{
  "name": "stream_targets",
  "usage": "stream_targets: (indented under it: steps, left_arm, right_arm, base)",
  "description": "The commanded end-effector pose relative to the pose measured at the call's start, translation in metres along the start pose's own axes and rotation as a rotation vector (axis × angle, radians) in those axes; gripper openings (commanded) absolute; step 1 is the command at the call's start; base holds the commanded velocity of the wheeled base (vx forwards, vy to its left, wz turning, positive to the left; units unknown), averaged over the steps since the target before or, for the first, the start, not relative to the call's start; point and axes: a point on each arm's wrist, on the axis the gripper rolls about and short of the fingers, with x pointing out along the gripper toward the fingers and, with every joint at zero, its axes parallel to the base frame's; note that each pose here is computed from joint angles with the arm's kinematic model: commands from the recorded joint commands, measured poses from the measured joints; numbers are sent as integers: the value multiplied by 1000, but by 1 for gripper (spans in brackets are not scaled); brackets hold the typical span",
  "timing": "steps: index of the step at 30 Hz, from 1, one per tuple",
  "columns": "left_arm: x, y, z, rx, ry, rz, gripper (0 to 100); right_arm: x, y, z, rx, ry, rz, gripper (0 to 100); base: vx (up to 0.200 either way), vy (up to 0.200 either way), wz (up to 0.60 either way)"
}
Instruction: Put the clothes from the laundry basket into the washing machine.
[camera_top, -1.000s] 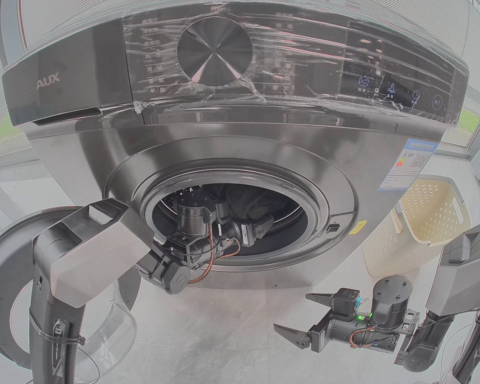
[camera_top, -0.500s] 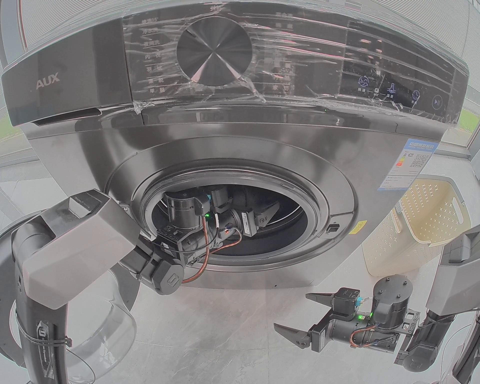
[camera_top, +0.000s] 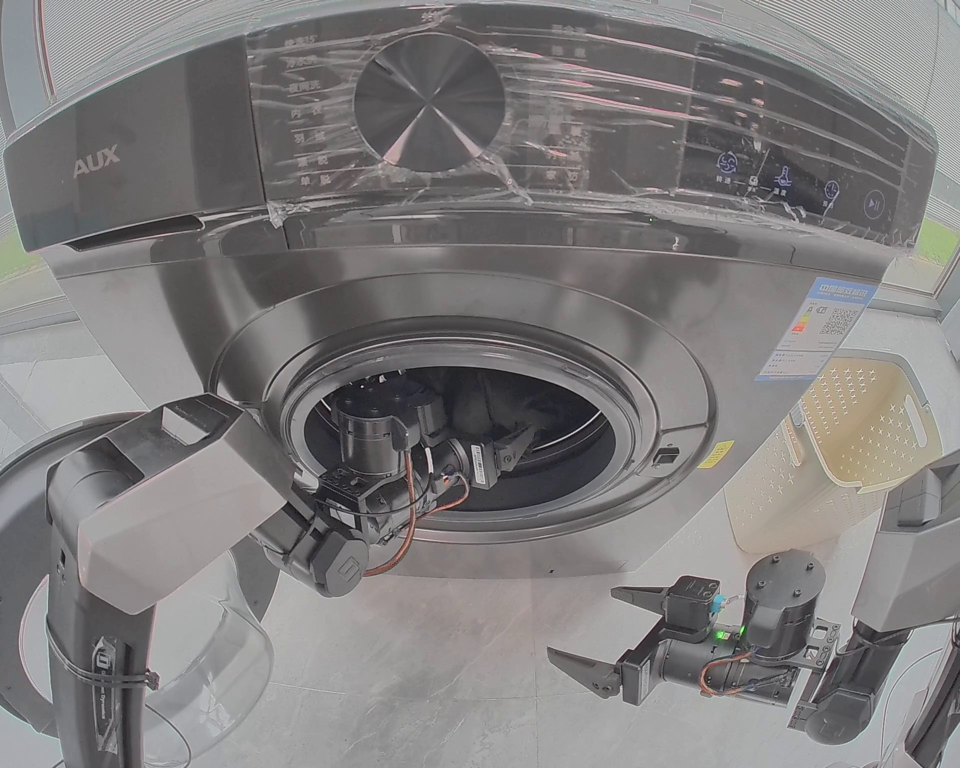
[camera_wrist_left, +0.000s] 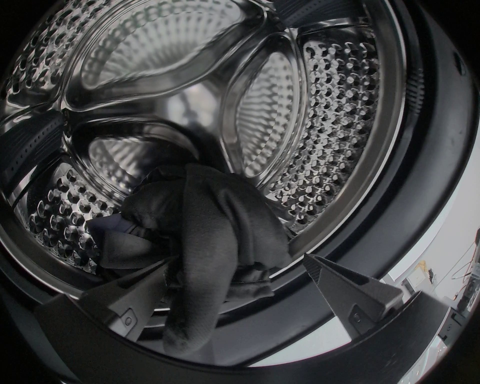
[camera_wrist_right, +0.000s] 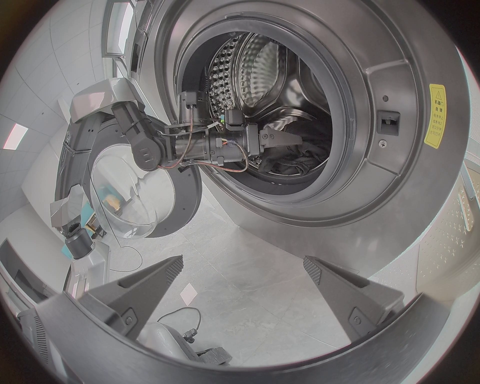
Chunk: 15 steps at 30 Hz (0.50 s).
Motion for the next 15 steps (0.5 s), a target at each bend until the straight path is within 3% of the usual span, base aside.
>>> stream_targets:
  steps: [1, 4, 11, 12, 15]
  left_arm:
    - [11, 16, -10, -6, 22, 51, 100]
    - [20, 23, -10, -6, 16, 88, 100]
    - [40, 26, -24, -3, 6, 78, 100]
    - [42, 27, -26, -4, 9, 80, 0]
    - [49, 30, -25, -5, -7, 89, 0]
  right_arm:
    - [0, 0, 0, 0, 1, 1, 100]
    - [0, 1, 0, -1, 1, 3, 100]
    - [0, 0, 0, 0, 1, 1, 100]
    - [0, 0, 0, 0, 1, 1, 100]
    - [0, 0, 0, 0, 1, 1, 100]
  base:
    - [0, 0, 0]
    - [0, 0, 0]
    - [0, 0, 0]
    - [0, 0, 0]
    - [0, 0, 0]
